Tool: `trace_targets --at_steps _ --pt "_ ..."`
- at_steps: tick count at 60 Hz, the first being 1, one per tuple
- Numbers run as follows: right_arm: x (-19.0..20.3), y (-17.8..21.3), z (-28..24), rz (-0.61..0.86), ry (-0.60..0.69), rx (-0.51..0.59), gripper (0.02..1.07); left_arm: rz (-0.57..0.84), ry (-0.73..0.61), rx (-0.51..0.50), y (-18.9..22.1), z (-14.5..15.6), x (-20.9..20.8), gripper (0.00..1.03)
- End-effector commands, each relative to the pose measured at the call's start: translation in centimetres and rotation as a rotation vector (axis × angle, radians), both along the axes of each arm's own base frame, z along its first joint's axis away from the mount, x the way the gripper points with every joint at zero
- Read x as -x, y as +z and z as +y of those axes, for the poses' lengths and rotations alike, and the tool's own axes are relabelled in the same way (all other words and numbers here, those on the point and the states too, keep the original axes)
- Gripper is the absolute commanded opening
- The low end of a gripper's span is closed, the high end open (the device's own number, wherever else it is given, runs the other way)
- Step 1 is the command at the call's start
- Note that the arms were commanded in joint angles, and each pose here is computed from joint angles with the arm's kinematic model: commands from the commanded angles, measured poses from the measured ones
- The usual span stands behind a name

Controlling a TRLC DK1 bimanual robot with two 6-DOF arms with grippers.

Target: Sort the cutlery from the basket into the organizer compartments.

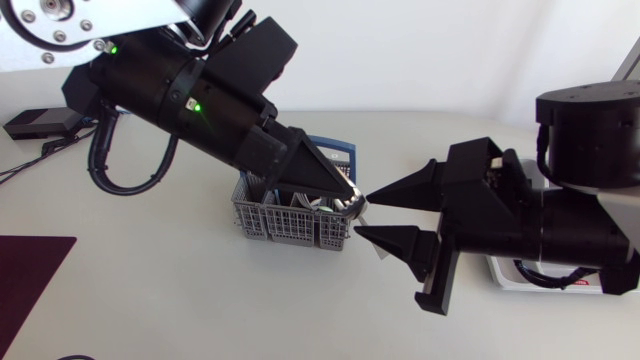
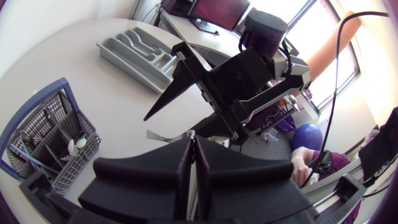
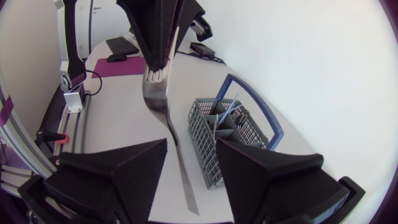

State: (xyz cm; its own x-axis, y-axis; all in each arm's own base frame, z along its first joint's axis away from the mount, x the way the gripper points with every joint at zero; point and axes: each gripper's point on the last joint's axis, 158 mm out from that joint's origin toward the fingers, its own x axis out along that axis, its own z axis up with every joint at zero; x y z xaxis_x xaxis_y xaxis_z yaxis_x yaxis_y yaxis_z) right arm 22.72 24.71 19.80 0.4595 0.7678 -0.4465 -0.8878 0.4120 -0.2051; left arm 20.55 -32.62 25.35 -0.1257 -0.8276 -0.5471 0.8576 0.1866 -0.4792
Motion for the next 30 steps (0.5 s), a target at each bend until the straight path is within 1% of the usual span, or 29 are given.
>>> trace_targets --at_steps 1,5,10,13,21,30 --pt "0.31 -1.42 -0.02 0.011 0.017 0.02 0.4 -0.016 -0.014 0.031 0.88 -0.26 -0.51 0.04" --pt "0.52 -1.72 0.02 0.019 0.022 0.023 0.35 -0.013 -0.015 0.033 0.91 -0.3 -0.5 0.04" --pt "0.68 -1.97 0.09 0.025 0.027 0.025 0.35 -0.013 -0.016 0.033 0.92 -0.38 -0.52 0.04" --pt "0.87 -1.98 0.24 0.031 0.037 0.021 0.31 -0.012 -0.015 0.033 0.92 -0.38 -0.52 0.04" --pt "1.04 -1.75 0.38 0.031 0.047 0.016 0.25 -0.01 -0.011 0.032 0.86 -0.33 -0.64 0.04" --pt "1.21 -1.56 0.48 0.035 0.053 0.012 0.21 -0.008 -0.009 0.032 0.87 -0.32 -0.72 0.04"
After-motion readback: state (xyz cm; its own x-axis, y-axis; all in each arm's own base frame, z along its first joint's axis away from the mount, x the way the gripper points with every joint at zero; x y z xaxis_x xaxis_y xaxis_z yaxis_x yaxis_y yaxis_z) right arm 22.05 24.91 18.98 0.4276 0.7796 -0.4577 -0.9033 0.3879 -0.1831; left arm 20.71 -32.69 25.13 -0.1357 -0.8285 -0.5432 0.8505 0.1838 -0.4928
